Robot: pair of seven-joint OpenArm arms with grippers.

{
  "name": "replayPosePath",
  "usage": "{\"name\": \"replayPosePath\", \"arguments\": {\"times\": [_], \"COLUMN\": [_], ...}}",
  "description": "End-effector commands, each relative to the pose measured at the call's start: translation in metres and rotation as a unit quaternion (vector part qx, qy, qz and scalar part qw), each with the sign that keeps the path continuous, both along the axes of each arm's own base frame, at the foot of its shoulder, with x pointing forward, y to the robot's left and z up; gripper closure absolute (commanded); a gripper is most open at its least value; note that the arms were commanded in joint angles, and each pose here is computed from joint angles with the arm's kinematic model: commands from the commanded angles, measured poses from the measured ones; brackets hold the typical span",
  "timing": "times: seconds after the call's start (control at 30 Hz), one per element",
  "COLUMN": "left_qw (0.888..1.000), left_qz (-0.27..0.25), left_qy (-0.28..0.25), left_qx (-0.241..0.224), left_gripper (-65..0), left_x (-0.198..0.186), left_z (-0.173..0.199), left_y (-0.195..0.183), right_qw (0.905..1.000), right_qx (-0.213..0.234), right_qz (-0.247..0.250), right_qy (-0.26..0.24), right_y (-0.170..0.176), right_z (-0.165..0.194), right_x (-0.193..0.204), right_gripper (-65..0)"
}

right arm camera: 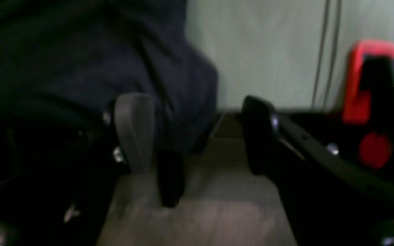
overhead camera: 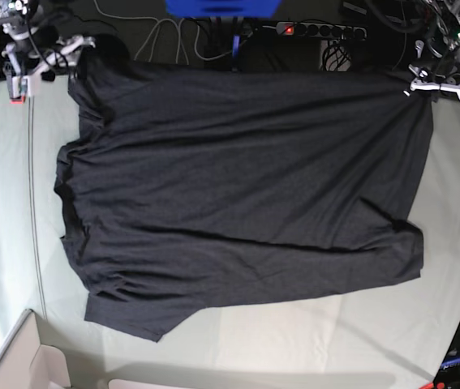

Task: Layout the t-shirt on the table in an organized manner, then fold the t-shirt properly
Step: 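Pull the collar-side corners apart with both grippers, stretching the edge taut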

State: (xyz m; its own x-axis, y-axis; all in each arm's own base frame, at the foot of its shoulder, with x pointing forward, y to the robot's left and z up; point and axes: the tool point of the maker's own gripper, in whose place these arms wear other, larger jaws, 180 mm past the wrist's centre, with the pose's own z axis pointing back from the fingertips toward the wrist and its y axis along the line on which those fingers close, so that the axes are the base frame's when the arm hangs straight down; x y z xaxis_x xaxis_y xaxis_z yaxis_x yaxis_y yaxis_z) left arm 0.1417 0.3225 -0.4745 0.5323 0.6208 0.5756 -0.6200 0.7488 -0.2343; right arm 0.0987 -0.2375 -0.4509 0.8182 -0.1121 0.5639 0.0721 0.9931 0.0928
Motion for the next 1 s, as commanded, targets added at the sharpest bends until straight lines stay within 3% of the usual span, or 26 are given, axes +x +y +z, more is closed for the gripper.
{"name": "replayPosePath", "arguments": {"times": [0.0,0.37,0.67,0.77,0.9,0.97], "left_qw": [1.000,1.000,1.000,1.000,1.000,0.999], "left_qz": [0.002,0.002,0.000,0.000,0.000,0.000], "left_qy": [-0.016,-0.017,-0.017,-0.017,-0.017,-0.018], "left_qx": [0.017,0.018,0.024,0.025,0.025,0.027], "left_gripper": [0.0,0.0,0.0,0.0,0.0,0.0], "left_x": [0.005,0.005,0.006,0.006,0.006,0.007], "left_z": [0.011,0.011,0.014,0.014,0.014,0.016], "left_y": [0.010,0.011,0.016,0.017,0.017,0.017], "right_qw": [1.0000,0.9996,0.9984,0.9980,0.9977,0.9983], "right_qx": [0.000,0.021,0.051,0.056,0.055,0.050], "right_qz": [-0.001,-0.013,0.009,0.019,0.027,0.021], "right_qy": [-0.005,0.016,0.025,0.024,0.027,0.023], "right_y": [-0.002,0.008,0.031,0.039,0.039,0.034], "right_z": [0.003,-0.011,-0.025,-0.025,-0.025,-0.022], "right_x": [-0.003,-0.019,-0.014,-0.011,-0.012,-0.012], "right_gripper": [-40.7,-40.7,-38.9,-27.3,-1.5,0.0]}}
